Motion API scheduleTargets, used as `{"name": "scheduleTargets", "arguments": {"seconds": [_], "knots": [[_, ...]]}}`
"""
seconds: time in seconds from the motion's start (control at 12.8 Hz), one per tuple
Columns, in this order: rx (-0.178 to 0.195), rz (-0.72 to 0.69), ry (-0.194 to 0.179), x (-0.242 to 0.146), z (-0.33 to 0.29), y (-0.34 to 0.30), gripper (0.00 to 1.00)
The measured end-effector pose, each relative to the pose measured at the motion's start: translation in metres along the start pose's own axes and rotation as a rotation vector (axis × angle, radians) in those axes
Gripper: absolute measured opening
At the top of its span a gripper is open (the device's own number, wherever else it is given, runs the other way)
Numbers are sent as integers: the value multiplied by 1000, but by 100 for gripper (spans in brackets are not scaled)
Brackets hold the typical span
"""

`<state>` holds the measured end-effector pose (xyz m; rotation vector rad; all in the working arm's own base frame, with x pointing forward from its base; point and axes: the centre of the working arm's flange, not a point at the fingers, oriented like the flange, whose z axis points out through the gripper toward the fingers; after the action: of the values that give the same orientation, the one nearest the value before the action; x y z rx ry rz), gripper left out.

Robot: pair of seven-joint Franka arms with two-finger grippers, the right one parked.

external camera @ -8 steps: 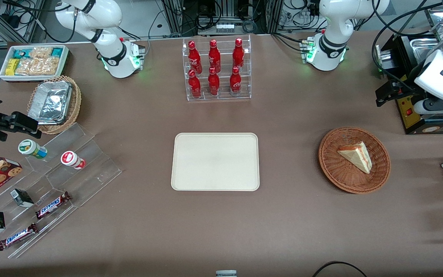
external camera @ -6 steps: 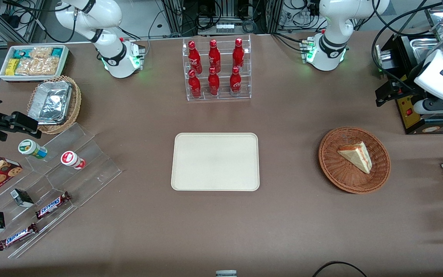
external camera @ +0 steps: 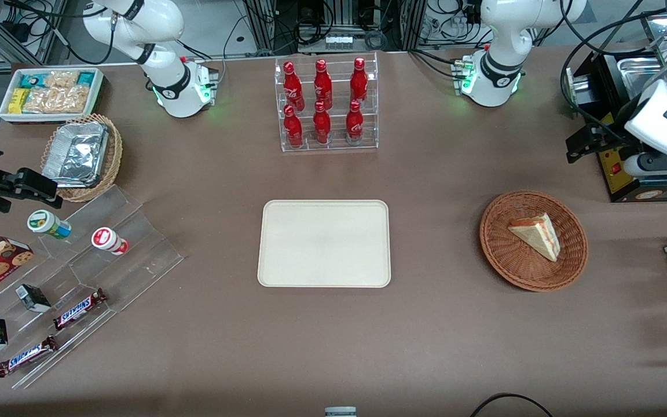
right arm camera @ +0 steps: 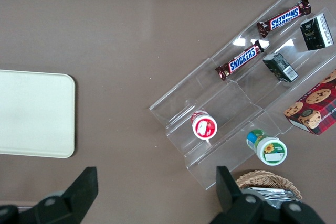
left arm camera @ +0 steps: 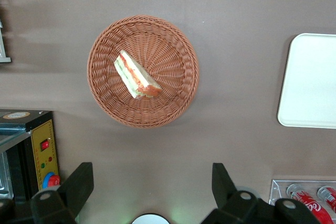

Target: Place sandwich from basket to tray

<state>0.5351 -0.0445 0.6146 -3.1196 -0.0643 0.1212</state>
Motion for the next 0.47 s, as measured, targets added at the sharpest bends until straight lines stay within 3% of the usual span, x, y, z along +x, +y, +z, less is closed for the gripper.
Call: {"name": "scheduleTargets", "arguments": {"seconds": [0.16,0.47], "knots": [[-3,-37,-11,11,12,-18,100],[3,-175,-72,39,62,-45,100]]}}
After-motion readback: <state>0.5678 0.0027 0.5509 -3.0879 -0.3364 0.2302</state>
